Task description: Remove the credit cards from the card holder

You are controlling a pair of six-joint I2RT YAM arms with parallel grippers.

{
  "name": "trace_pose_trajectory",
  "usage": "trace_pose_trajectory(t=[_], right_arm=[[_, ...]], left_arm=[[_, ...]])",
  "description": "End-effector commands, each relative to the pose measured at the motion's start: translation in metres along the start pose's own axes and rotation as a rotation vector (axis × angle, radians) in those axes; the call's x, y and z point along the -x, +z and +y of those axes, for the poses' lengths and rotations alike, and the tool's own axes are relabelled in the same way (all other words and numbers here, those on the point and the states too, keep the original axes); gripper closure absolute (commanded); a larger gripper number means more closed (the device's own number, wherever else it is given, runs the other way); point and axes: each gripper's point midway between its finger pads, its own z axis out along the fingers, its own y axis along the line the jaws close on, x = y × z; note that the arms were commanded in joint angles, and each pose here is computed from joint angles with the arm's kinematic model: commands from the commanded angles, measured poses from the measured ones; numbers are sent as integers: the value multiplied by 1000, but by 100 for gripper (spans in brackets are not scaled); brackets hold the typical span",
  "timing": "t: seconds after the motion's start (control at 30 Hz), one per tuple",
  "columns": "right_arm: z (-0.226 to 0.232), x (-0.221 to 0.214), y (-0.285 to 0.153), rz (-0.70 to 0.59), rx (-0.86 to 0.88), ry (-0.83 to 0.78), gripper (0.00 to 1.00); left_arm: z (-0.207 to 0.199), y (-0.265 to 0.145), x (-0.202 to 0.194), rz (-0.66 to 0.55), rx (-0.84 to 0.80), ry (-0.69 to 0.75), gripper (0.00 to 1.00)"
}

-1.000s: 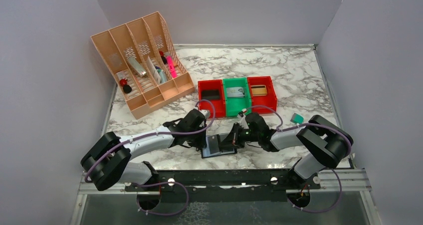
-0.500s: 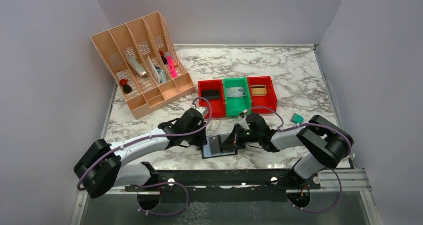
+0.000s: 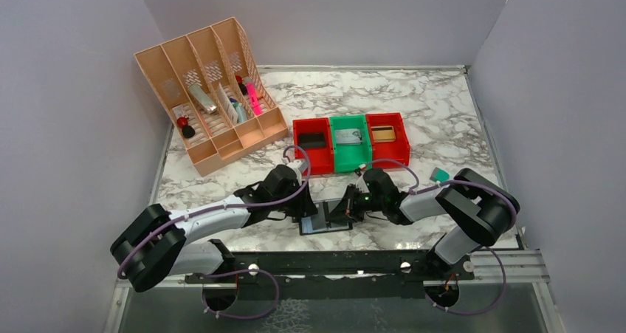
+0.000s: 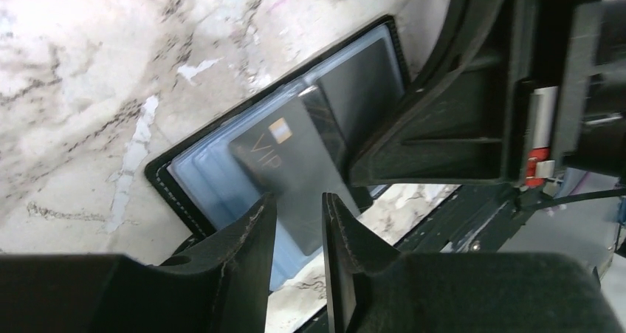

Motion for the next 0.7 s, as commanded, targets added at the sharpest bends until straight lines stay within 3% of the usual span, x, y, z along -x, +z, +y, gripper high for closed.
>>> trace_pose_trajectory(t=[0.0, 0.27, 0.4, 0.67], right_arm=[[-8, -3, -2, 15, -24, 8, 99], [-5, -3, -2, 10, -5, -3, 97], [0, 0, -2, -4, 21, -19, 88], [9, 14, 1, -44, 26, -61, 74]], left_arm=[[7, 6, -6, 0, 8, -4, 69], [30, 14, -30, 79, 78, -19, 78], [42, 12, -36, 105, 148, 4, 87], [54, 6, -42, 122, 198, 23, 88]])
